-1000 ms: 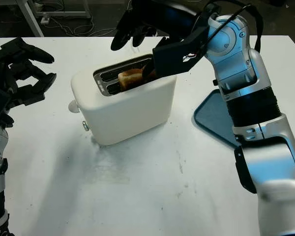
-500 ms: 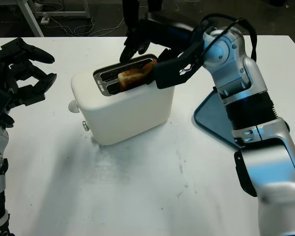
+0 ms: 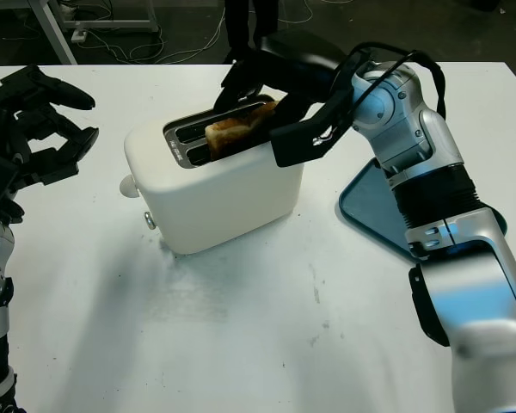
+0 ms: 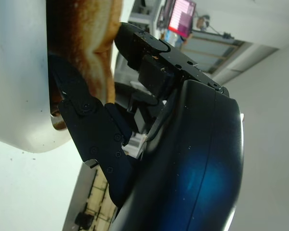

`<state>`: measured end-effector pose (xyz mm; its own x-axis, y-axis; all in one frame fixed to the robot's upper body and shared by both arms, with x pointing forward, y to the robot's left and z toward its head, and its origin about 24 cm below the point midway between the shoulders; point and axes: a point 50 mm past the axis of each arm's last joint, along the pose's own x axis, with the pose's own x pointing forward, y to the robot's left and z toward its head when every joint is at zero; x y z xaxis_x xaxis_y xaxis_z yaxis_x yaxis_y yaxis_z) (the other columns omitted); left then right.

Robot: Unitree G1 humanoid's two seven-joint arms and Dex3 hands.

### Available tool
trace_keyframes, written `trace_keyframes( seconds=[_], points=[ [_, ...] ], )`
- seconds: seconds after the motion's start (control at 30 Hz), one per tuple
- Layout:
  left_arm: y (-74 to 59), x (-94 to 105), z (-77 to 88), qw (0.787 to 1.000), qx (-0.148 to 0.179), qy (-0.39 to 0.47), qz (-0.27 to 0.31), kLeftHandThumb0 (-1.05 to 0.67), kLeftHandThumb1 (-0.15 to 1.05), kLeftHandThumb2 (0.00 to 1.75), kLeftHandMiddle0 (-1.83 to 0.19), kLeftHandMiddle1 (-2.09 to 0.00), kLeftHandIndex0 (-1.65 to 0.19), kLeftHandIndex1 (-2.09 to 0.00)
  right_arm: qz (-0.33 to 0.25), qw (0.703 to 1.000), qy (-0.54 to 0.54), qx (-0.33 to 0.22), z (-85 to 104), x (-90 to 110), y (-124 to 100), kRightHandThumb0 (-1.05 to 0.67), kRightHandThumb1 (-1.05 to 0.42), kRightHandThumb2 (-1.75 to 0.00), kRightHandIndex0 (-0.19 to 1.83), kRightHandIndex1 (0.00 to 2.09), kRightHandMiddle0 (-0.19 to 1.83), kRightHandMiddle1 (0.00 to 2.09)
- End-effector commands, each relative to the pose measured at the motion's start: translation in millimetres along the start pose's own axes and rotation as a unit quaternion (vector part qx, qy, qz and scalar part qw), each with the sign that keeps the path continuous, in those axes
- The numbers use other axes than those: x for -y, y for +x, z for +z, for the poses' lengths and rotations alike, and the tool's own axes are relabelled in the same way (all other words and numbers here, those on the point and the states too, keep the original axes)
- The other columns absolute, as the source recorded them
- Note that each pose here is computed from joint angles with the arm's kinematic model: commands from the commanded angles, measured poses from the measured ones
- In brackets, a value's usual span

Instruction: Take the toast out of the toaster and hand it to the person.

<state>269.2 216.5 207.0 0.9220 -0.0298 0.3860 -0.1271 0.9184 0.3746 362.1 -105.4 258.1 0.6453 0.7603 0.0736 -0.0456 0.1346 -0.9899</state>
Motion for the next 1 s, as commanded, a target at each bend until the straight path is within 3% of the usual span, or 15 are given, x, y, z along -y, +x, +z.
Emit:
trace_keyframes(
  seconds=[0.0, 0.07, 0.13, 0.23, 0.43, 0.63, 0.73, 0.83, 0.9, 0.97],
  points=[
    [-1.3, -1.4, -0.8, 1.000, -0.002, 0.008, 0.005, 0.00, 0.69, 0.50, -0.56, -1.54, -0.54, -1.19, 0.002, 1.000, 0.000, 0.010, 1.0, -9.1, 1.5, -0.16, -0.61, 0.00, 0.61, 1.05, 0.99, 0.03],
    [-1.4, -1.3, -0.6, 1.000, -0.003, 0.009, 0.006, 0.00, 0.69, 0.49, -0.56, -1.54, -0.53, -1.19, 0.003, 1.000, 0.002, 0.013, 0.1, -11.1, 1.6, -0.12, -0.62, -0.01, 0.67, 1.07, 1.03, 0.05],
    [-1.5, -1.3, -0.4, 1.000, -0.006, 0.008, 0.005, 0.00, 0.69, 0.49, -0.56, -1.53, -0.53, -1.19, 0.006, 1.000, 0.006, 0.016, -0.6, -12.2, 1.5, -0.10, -0.63, 0.00, 0.71, 1.26, 1.05, 0.06],
    [-1.5, -1.3, -1.1, 1.000, -0.004, 0.003, 0.006, 0.00, 0.69, 0.49, -0.56, -1.54, -0.53, -1.19, 0.009, 1.000, 0.003, 0.020, -1.2, -12.7, 0.8, -0.11, -0.64, 0.00, 0.77, 1.39, 1.10, 0.08],
    [-1.8, -1.0, -0.4, 1.000, -0.003, 0.009, 0.006, 0.02, 0.69, 0.50, -0.55, -1.55, -0.53, -1.19, 0.054, 0.998, -0.014, 0.011, -1.1, -13.6, 0.0, -0.20, -0.65, -0.01, 0.81, 1.34, 1.12, 0.11],
    [-2.1, -1.2, -1.1, 1.000, -0.004, 0.007, 0.007, -0.01, 0.69, 0.49, -0.56, -1.54, -0.54, -1.18, 0.097, 0.995, -0.009, 0.007, -1.6, -12.6, -0.5, -0.19, -0.67, 0.00, 0.93, 1.38, 1.22, 0.22],
    [-2.0, -1.0, -1.8, 1.000, -0.004, 0.006, 0.007, -0.01, 0.69, 0.49, -0.57, -1.54, -0.54, -1.19, 0.105, 0.994, -0.014, 0.006, -2.0, -12.5, -0.6, -0.22, -0.68, 0.00, 1.00, 1.26, 1.01, 0.87],
    [-2.7, -0.8, -1.1, 1.000, -0.009, 0.008, 0.007, 0.00, 0.70, 0.49, -0.56, -1.53, -0.54, -1.18, 0.101, 0.994, -0.035, 0.010, -1.5, -13.3, -1.5, -0.25, -0.69, 0.00, 1.04, 1.26, 0.94, 1.10],
    [-2.7, -1.0, -0.6, 1.000, -0.006, 0.010, 0.006, 0.02, 0.70, 0.49, -0.56, -1.53, -0.53, -1.18, 0.089, 0.994, -0.054, 0.016, -1.3, -14.5, -2.5, -0.28, -0.70, 0.00, 1.08, 1.41, 0.93, 1.28],
    [-2.3, -1.2, -0.5, 1.000, -0.003, 0.007, 0.005, 0.02, 0.70, 0.48, -0.56, -1.53, -0.53, -1.18, 0.072, 0.994, -0.074, 0.022, -2.0, -16.3, -3.2, -0.30, -0.74, -0.01, 1.08, 1.66, 0.87, 1.62]
  ],
)
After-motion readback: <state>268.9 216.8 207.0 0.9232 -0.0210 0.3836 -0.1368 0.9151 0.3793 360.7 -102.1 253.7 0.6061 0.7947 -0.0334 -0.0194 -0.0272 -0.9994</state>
